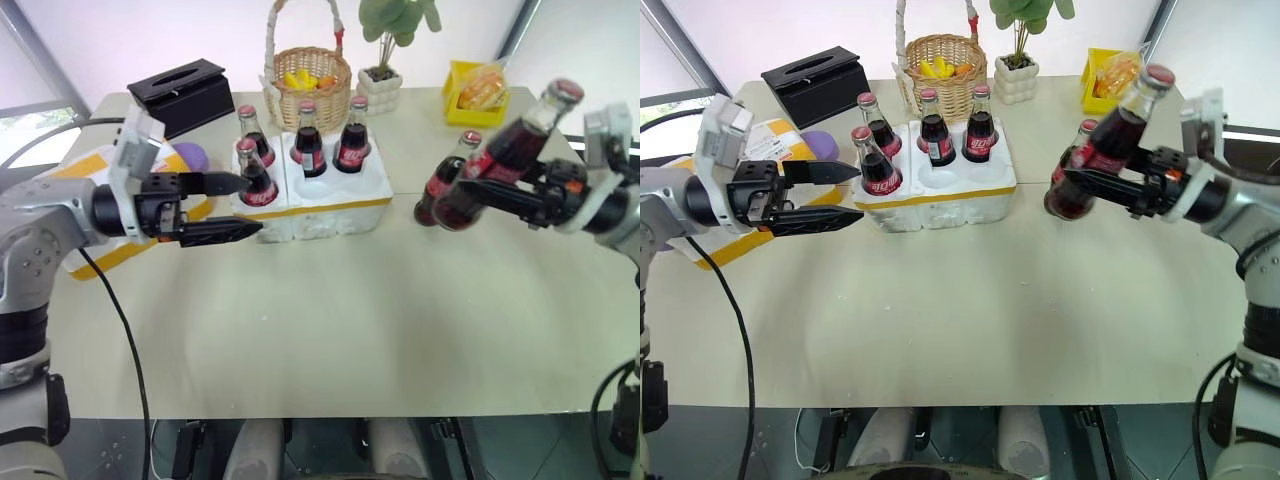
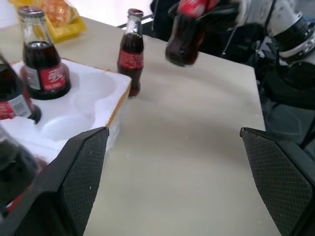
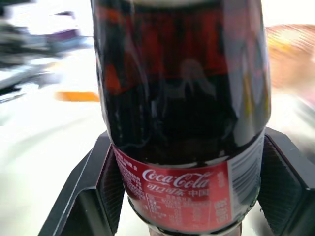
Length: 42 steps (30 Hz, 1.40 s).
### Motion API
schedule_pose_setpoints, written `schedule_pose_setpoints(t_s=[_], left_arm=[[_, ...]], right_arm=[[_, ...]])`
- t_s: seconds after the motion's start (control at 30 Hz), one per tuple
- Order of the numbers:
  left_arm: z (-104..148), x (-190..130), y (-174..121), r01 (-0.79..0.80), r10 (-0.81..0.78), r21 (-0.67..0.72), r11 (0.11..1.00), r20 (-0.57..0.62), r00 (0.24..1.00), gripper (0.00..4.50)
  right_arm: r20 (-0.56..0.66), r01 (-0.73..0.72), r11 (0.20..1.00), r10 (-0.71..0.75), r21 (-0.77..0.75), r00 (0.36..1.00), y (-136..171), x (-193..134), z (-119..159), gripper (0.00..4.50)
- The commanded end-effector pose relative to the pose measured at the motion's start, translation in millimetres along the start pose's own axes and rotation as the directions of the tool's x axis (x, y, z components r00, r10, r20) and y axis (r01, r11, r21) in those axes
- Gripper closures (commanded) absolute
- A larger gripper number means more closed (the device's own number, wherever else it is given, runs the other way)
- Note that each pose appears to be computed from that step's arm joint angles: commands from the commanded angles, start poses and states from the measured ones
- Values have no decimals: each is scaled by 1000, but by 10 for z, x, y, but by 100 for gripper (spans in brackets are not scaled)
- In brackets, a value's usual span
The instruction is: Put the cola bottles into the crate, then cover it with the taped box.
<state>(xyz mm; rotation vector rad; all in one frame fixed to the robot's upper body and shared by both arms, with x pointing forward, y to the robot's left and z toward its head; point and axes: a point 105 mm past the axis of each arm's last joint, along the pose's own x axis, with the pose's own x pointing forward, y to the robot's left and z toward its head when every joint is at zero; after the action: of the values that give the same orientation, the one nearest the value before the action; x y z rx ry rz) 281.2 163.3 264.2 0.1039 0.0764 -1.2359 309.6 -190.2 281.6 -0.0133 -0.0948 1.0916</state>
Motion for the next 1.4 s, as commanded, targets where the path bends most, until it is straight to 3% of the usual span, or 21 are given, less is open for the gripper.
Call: schedule_pose_setpoints(t_s=[0.03, 0.17, 0.37, 0.53, 0.8, 1.03, 1.17, 1.2, 1.23, 1.27, 1.4], left_arm=[[140, -87, -25, -38, 36, 58, 998, 31, 999, 0], [135, -108, -39, -52, 50, 54, 997, 35, 998, 0], [107, -150, -51, -92, 90, 50, 995, 38, 995, 0], [97, -170, -69, -110, 108, 48, 993, 39, 993, 0], [107, -192, -81, -130, 128, 49, 990, 46, 991, 0], [130, -191, -72, -136, 133, 58, 989, 51, 990, 0], [141, -183, -71, -135, 132, 63, 989, 53, 990, 0], [142, -181, -72, -135, 132, 63, 989, 53, 990, 0], [143, -180, -72, -135, 132, 65, 989, 54, 990, 0], [142, -179, -72, -135, 132, 65, 989, 54, 990, 0], [136, -173, -77, -135, 131, 66, 989, 56, 990, 0]], right_arm=[[130, -96, 994, 103, -60, 986, 53, 301, 377, 165], [154, -113, 990, 125, -87, 980, 22, 609, 421, 165], [121, -86, 990, 99, -110, 988, -27, 1288, 212, 165], [107, -61, 991, 73, -120, 992, -71, 1585, 121, 165], [64, -59, 986, 70, -158, 996, -98, 1815, -26, 165], [-92, -168, 965, 152, -203, 984, -3, 1839, -372, 165], [-144, -143, 964, 112, -224, 983, -56, 1875, -529, 165], [-148, -132, 966, 101, -224, 984, -73, 1884, -549, 59], [-150, -120, 968, 88, -219, 985, -92, 1895, -565, 21], [-149, -108, 972, 77, -211, 986, -109, 1903, -577, 3], [-140, -75, 978, 48, -196, 989, -156, 1916, -582, 3]])
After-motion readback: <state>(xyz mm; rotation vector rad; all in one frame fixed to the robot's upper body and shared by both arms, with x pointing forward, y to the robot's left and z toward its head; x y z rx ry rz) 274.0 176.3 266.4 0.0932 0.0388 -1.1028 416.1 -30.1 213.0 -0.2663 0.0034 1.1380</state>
